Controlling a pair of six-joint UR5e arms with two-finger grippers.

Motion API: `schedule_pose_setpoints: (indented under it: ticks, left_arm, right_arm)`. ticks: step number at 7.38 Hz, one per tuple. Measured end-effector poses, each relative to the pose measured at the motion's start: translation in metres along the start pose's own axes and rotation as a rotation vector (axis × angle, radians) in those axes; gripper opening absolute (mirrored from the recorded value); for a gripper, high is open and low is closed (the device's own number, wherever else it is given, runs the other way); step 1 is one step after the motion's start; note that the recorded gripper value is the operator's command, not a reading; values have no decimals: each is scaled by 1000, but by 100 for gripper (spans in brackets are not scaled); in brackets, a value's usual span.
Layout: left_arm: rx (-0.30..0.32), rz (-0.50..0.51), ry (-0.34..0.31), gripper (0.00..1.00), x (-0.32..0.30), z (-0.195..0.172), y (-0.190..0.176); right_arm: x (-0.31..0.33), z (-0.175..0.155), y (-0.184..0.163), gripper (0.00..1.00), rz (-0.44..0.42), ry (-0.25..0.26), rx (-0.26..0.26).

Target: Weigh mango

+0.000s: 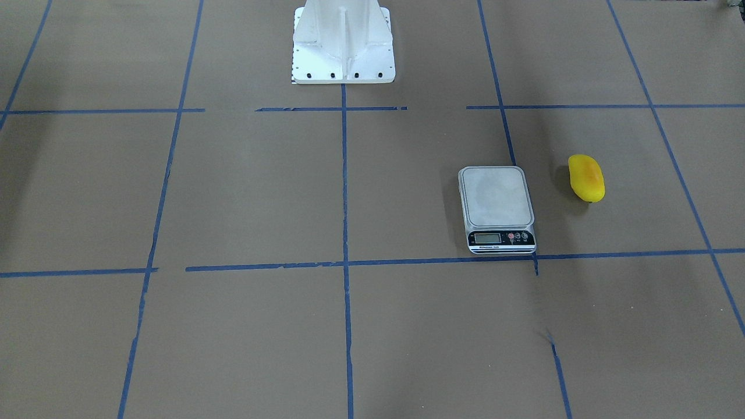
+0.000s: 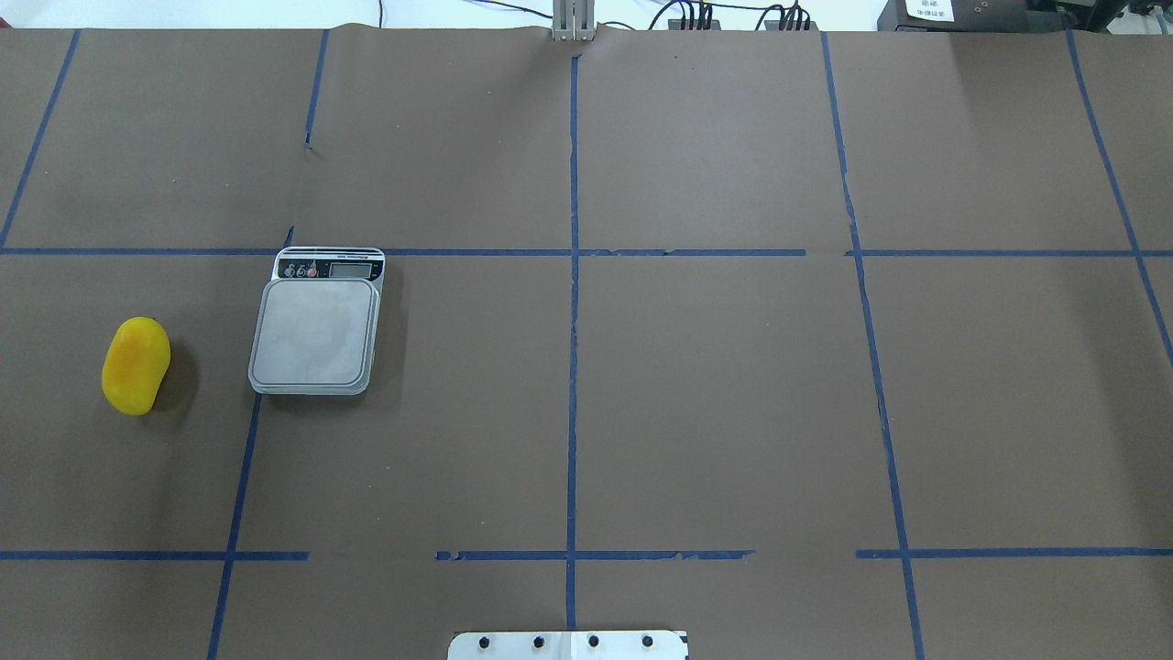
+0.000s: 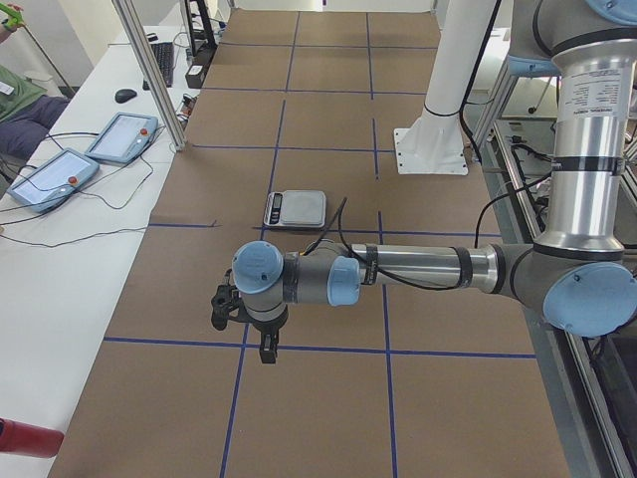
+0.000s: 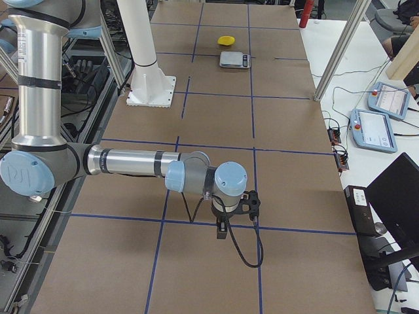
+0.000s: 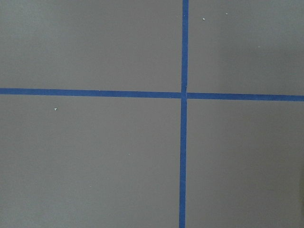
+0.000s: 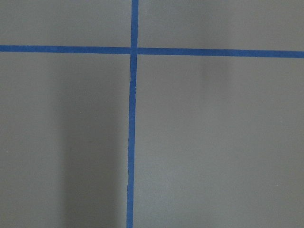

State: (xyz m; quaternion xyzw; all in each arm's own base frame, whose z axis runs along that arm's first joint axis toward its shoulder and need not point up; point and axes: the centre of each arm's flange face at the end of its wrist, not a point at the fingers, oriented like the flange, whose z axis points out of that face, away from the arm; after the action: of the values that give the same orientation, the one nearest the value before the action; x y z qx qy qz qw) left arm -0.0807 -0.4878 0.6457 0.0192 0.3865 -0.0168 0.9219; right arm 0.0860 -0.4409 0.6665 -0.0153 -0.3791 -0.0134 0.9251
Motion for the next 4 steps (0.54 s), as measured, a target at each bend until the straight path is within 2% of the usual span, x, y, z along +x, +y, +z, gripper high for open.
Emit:
schedule_pose_setpoints:
  ticks: [4]
  left_arm:
    - [40, 41, -11, 100, 23, -19, -22]
  right_arm:
    - [0, 0, 0, 100, 0, 0, 0]
